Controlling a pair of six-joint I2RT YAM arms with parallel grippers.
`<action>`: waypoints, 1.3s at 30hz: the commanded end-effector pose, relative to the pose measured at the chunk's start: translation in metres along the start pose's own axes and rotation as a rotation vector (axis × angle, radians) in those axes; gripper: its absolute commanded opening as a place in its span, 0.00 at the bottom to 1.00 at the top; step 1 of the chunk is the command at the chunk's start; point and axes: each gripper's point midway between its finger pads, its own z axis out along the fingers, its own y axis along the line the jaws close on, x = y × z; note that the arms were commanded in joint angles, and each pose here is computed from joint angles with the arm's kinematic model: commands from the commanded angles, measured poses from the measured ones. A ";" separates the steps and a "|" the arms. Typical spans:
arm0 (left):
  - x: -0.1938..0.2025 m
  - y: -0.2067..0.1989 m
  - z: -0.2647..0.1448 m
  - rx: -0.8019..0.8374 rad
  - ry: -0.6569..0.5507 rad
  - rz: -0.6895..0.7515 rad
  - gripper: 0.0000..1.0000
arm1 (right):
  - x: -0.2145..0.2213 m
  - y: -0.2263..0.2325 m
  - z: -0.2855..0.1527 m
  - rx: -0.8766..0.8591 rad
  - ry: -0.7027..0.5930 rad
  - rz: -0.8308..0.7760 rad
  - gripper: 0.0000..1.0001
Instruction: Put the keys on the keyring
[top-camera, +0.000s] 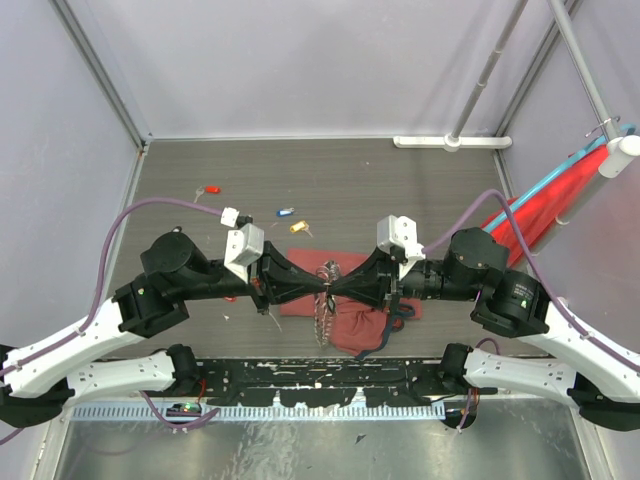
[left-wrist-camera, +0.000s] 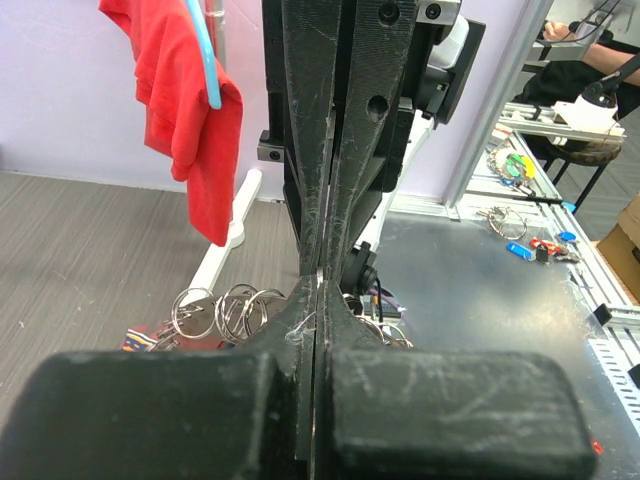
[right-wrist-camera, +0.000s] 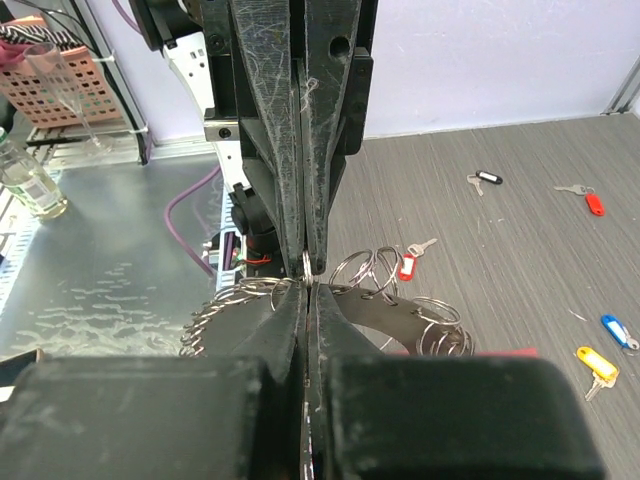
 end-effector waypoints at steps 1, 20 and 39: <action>-0.014 -0.004 0.001 0.022 -0.051 0.020 0.00 | -0.027 0.002 -0.007 0.012 -0.066 -0.025 0.01; 0.020 0.020 -0.020 -0.131 0.074 0.062 0.38 | 0.030 -0.034 -0.034 0.272 0.438 0.119 0.01; 0.035 0.024 -0.030 -0.164 0.131 0.052 0.35 | 0.096 -0.044 -0.022 0.303 0.762 0.219 0.01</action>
